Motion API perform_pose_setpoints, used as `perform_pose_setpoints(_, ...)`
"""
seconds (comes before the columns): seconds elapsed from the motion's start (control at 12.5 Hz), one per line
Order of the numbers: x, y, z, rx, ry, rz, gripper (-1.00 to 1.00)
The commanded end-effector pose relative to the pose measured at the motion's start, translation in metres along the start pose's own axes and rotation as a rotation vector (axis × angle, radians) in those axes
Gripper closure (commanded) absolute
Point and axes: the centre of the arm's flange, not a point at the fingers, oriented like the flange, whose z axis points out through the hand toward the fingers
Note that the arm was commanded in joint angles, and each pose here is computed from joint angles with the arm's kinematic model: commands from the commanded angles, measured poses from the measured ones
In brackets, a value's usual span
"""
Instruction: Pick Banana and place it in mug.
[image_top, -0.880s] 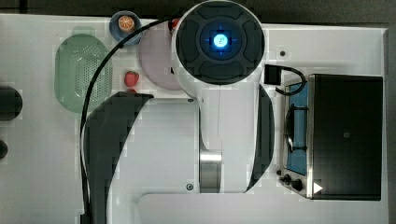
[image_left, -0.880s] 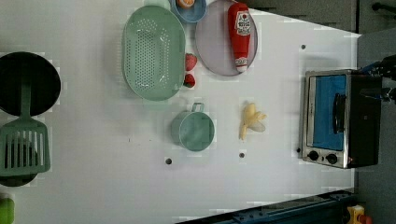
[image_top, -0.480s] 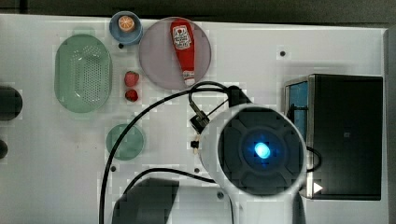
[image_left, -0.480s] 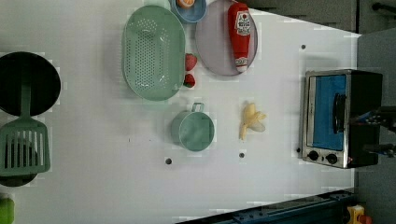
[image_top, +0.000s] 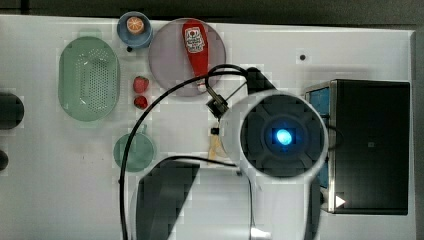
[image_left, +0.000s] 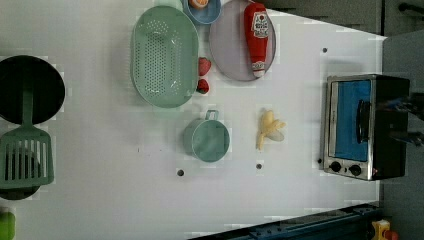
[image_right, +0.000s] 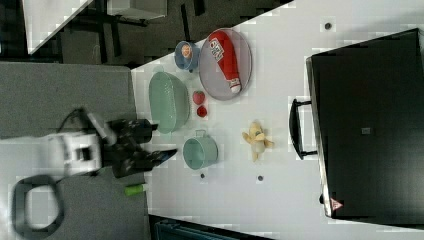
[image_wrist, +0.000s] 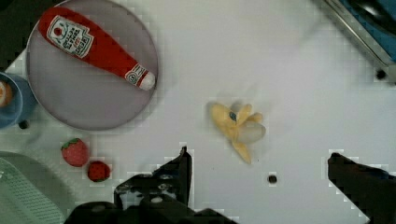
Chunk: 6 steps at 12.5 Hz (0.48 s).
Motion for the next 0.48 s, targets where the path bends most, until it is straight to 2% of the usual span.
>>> perform_pose_setpoints(0.08, 0.002, 0.0, 0.09, -0.062, -0.082, -0.191, -1.0)
perform_pose_setpoints(0.32, 0.008, -0.006, 0.149, -0.042, -0.051, -0.373, -1.0)
perform_pose_setpoints(0.48, 0.007, -0.004, 0.188, -0.04, -0.048, -0.531, -1.0)
